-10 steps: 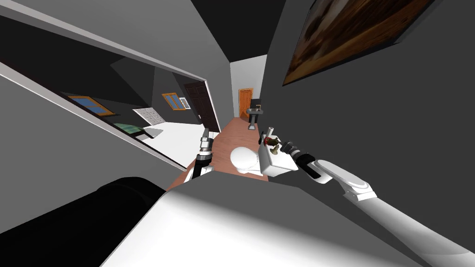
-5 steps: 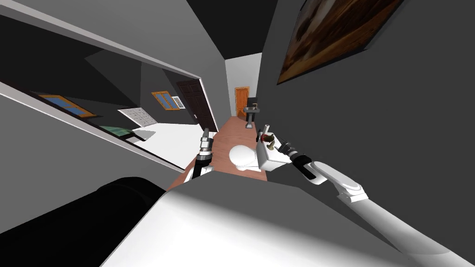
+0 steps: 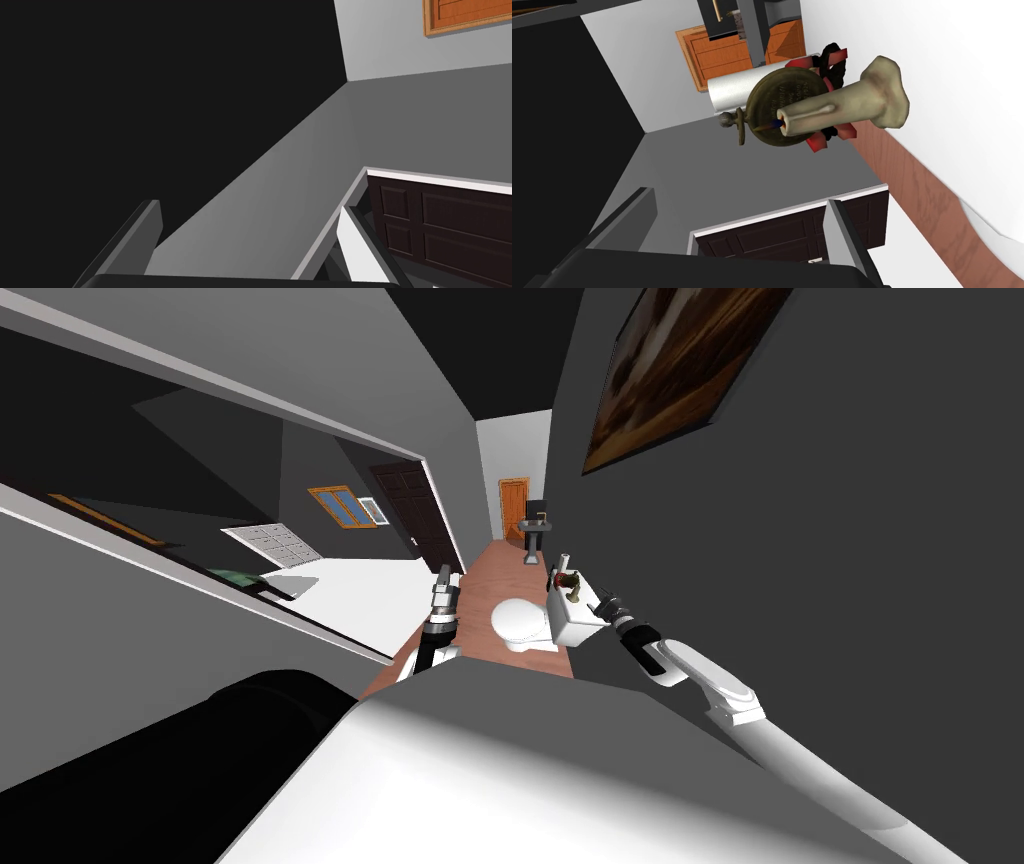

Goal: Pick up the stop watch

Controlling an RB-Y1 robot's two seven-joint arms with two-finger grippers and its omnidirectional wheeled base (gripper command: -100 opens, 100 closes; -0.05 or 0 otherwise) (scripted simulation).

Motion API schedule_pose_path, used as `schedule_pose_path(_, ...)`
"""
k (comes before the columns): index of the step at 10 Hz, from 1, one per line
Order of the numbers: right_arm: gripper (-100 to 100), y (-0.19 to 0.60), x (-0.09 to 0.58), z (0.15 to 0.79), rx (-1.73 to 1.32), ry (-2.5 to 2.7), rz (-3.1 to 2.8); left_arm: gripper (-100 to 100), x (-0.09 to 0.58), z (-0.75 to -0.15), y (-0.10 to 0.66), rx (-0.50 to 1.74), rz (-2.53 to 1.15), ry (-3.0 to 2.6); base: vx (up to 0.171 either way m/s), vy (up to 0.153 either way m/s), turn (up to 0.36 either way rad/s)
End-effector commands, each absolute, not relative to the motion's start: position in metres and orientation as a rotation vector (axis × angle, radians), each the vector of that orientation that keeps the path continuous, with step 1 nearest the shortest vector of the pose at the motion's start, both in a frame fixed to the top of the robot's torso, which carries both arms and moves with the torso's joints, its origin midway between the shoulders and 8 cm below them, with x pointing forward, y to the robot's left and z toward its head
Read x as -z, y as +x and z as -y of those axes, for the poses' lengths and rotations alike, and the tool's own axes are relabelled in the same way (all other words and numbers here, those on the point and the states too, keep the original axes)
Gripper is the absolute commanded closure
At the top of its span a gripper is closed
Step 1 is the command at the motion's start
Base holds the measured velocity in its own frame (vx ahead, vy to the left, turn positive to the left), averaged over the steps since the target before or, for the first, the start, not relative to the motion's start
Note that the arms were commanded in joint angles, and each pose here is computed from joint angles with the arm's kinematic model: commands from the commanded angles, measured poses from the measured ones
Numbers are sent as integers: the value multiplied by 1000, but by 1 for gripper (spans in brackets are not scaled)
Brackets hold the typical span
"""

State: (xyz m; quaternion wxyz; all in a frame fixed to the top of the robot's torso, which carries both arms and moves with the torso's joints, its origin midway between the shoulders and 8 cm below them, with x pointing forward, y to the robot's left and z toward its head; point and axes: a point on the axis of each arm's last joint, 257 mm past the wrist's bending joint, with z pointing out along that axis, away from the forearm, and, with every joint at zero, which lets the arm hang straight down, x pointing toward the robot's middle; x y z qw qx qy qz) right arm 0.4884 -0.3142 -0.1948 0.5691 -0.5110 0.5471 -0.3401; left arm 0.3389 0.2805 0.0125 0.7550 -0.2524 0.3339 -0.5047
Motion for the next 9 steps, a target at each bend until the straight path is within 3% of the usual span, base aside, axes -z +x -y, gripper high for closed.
schedule_pose_path(1, -100, 489, 194, 307, 810, -1173, -1286, 0, -12, -280, 339, 1101, -728, -551, -102, -8, -142)
schedule_pose_path(4, -100, 493, 193, 302, 837, -1128, -1291, 0, -12, -280, 339, 1101, -728, -551, -48, -7, -50)
schedule_pose_path(9, -100, 502, 192, 304, 900, -1078, -1303, 0, -12, -280, 339, 1101, -728, -551, 27, 12, 17)
